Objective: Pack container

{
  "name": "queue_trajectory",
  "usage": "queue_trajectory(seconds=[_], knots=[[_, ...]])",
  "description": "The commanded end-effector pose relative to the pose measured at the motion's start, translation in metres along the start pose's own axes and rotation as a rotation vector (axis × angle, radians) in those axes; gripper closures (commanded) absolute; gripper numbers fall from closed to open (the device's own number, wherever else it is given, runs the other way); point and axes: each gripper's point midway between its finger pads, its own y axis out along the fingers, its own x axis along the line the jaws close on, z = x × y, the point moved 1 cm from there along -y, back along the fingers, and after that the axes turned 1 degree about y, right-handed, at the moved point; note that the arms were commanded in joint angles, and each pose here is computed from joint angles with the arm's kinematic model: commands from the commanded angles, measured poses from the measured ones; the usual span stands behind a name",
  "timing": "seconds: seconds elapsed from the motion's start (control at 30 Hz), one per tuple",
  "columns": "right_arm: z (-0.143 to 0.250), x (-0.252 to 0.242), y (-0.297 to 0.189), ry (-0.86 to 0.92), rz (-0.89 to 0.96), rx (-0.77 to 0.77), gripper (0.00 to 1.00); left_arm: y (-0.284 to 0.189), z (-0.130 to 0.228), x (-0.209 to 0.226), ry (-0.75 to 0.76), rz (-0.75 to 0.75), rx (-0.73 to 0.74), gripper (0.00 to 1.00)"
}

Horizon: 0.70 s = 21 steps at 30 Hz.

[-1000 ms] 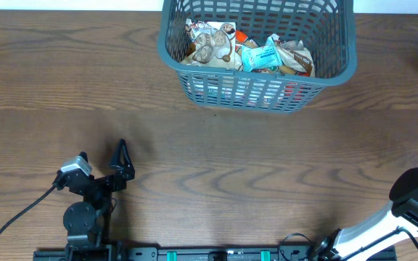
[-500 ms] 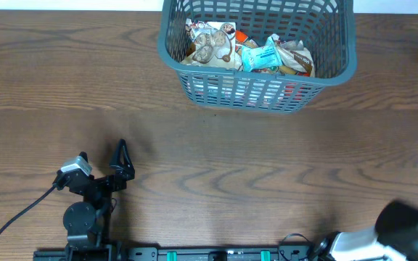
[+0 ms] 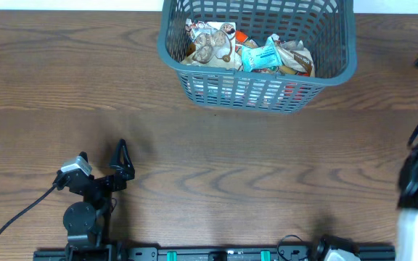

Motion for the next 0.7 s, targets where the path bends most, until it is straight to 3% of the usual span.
queue_trajectory(seconds=[0.0,0.33,0.67], knots=[[0.012,0.001,-0.033,0.018,-0.041,-0.051,0.01,0.002,0.015,0.009,0.007,-0.026,0.03,0.01],[0.052,-0.005,-0.106,0.078,-0.145,-0.211,0.01,0.002,0.015,0.009,0.007,-0.026,0.03,0.01],[0.116,0.02,-0.133,0.109,-0.33,-0.168,0.01,0.002,0.015,0.009,0.007,-0.026,0.03,0.01]])
